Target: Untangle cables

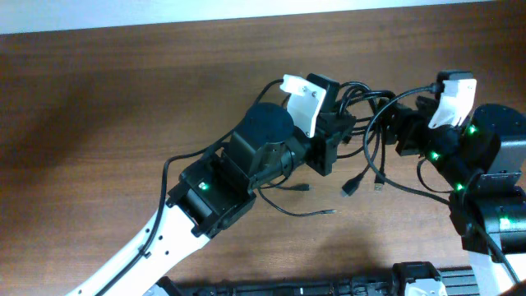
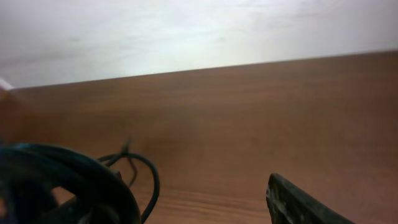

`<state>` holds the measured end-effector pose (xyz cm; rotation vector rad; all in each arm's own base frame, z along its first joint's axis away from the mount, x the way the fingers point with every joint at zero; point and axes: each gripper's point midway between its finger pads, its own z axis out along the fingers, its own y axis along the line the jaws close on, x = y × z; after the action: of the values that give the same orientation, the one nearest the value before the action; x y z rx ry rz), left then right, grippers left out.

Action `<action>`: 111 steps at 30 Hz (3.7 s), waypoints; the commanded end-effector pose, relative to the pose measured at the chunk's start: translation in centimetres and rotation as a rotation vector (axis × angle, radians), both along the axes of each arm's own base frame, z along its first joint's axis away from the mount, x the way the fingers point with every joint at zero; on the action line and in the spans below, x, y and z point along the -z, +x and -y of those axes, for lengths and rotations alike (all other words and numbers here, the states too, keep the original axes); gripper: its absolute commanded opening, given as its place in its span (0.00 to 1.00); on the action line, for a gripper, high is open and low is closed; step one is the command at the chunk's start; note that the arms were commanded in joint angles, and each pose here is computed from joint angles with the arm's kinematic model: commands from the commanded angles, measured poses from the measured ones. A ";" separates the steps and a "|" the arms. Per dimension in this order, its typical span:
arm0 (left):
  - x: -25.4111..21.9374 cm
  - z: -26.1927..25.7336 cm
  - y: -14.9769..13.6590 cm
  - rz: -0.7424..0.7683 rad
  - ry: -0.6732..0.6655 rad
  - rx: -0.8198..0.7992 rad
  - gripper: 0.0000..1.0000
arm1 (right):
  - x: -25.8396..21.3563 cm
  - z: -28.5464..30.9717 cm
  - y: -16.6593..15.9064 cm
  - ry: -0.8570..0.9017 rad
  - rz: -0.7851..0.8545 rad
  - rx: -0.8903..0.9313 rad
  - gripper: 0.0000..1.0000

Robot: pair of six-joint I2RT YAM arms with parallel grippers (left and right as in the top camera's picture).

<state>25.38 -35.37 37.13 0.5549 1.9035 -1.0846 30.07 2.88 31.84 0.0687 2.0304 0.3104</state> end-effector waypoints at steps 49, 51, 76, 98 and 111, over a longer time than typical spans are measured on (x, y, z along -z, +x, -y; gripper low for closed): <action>-6.3 -19.9 5.7 0.182 0.045 -0.757 0.00 | 1.9 9.4 -2.5 -0.107 -0.103 0.549 0.97; -6.4 -19.8 5.9 0.185 0.041 -0.757 0.00 | 2.3 9.4 -2.9 -0.113 -0.127 0.547 1.00; 0.7 -18.1 11.6 0.104 0.250 -0.778 0.99 | 5.1 7.3 -4.2 -0.075 -0.262 0.439 0.99; 26.8 -18.1 8.3 0.073 1.242 0.471 0.99 | 6.0 7.2 -5.0 -0.093 -0.310 0.430 0.99; 31.0 -17.6 9.2 0.013 1.256 0.516 0.00 | 6.4 7.2 -5.4 -0.097 -0.334 0.429 0.99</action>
<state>34.26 -17.35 5.87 1.7812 2.3559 0.0330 24.84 -4.21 25.46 0.5092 2.2849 -0.0755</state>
